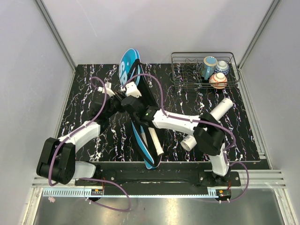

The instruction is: Pack up the badminton gear

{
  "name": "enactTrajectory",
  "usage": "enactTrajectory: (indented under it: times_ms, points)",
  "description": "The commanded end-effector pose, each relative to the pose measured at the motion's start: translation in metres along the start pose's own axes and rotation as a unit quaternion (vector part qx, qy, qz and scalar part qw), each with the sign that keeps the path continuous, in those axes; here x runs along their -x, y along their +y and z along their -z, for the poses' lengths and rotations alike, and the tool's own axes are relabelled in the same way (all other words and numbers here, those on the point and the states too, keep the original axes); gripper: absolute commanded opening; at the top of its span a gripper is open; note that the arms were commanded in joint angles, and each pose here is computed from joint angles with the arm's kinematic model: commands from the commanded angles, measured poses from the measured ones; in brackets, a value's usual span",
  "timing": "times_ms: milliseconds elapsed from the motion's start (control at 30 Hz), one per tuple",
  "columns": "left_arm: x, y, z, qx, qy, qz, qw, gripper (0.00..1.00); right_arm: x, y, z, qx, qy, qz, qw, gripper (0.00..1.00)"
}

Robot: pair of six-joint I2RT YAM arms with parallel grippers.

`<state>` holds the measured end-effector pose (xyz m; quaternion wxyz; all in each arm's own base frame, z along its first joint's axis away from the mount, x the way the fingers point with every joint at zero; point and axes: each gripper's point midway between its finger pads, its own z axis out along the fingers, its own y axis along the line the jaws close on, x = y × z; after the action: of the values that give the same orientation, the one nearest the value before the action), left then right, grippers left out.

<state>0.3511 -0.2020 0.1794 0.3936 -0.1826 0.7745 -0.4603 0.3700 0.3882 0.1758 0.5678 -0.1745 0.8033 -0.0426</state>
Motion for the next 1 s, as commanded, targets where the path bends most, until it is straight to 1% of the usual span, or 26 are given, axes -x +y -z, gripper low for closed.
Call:
enactTrajectory:
  times_ms: [0, 133, 167, 233, 267, 333, 367, 433, 467, 500, 600, 700, 733, 767, 800, 833, 867, 900, 933, 967]
  points:
    - [-0.027, -0.048, 0.014, -0.111, 0.063, 0.007, 0.992, 0.0, 0.033, -0.009, -0.018, -0.077, -0.085, -0.124, 0.986, 0.0]
    - [-0.028, -0.045, 0.017, -0.111, 0.056, 0.008, 0.992, 0.0, 0.011, 0.007, -0.016, -0.076, -0.076, -0.157, 0.982, 0.0]
    - [-0.029, -0.044, 0.018, -0.111, 0.056, 0.008, 0.992, 0.0, 0.007, 0.013, -0.016, -0.069, -0.075, -0.183, 0.978, 0.0]
    - [-0.029, -0.043, 0.018, -0.11, 0.054, 0.009, 0.992, 0.0, -0.007, 0.02, -0.019, -0.058, -0.06, -0.187, 0.979, 0.01]
    - [-0.031, -0.042, 0.018, -0.111, 0.057, 0.009, 0.992, 0.0, -0.01, 0.022, -0.02, -0.054, -0.058, -0.182, 0.98, 0.07]
    - [-0.032, -0.041, 0.018, -0.111, 0.062, 0.01, 0.992, 0.0, -0.021, 0.025, -0.024, -0.049, -0.065, -0.174, 0.981, 0.09]
    - [-0.033, -0.041, 0.019, -0.112, 0.062, 0.009, 0.992, 0.0, -0.034, 0.023, -0.025, -0.05, -0.061, -0.149, 0.986, 0.09]
    - [-0.034, -0.041, 0.02, -0.117, 0.063, 0.009, 0.991, 0.0, -0.026, 0.03, -0.024, -0.016, -0.094, -0.153, 0.984, 0.08]
    - [-0.035, -0.039, 0.02, -0.114, 0.064, 0.01, 0.991, 0.0, -0.043, 0.028, -0.023, -0.003, -0.094, -0.113, 0.989, 0.03]
    - [-0.035, -0.04, 0.022, -0.117, 0.068, 0.009, 0.991, 0.0, -0.027, 0.034, -0.02, 0.024, -0.128, -0.127, 0.983, 0.0]
    - [-0.035, -0.038, 0.025, -0.119, 0.071, 0.009, 0.99, 0.0, -0.028, 0.026, -0.019, 0.008, -0.137, -0.091, 0.986, 0.0]
    - [-0.034, -0.037, 0.027, -0.125, 0.072, 0.011, 0.99, 0.0, -0.029, 0.023, -0.02, 0.0, -0.13, -0.104, 0.986, 0.01]
    - [-0.032, -0.039, 0.027, -0.127, 0.07, 0.012, 0.989, 0.0, -0.03, 0.028, -0.02, 0.006, -0.119, -0.118, 0.986, 0.05]
    - [-0.031, -0.041, 0.026, -0.131, 0.068, 0.013, 0.989, 0.0, -0.034, 0.036, -0.02, 0.019, -0.092, -0.135, 0.986, 0.11]
    - [-0.03, -0.041, 0.026, -0.133, 0.069, 0.014, 0.989, 0.0, -0.035, 0.051, -0.017, 0.055, -0.077, -0.141, 0.985, 0.17]
    - [-0.03, -0.042, 0.026, -0.134, 0.069, 0.014, 0.989, 0.0, -0.031, 0.056, -0.012, 0.069, -0.068, -0.154, 0.983, 0.21]
    - [-0.029, -0.042, 0.025, -0.132, 0.069, 0.014, 0.989, 0.0, -0.026, 0.063, -0.008, 0.086, -0.056, -0.186, 0.977, 0.24]
    - [-0.027, -0.043, 0.026, -0.134, 0.069, 0.014, 0.989, 0.0, -0.037, 0.071, -0.003, 0.111, -0.025, -0.173, 0.978, 0.26]
    - [-0.026, -0.042, 0.026, -0.133, 0.068, 0.016, 0.989, 0.0, -0.031, 0.07, 0.004, 0.124, -0.021, -0.176, 0.976, 0.34]
    - [-0.023, -0.042, 0.027, -0.132, 0.066, 0.018, 0.989, 0.0, -0.038, 0.068, 0.006, 0.135, -0.01, -0.157, 0.978, 0.4]
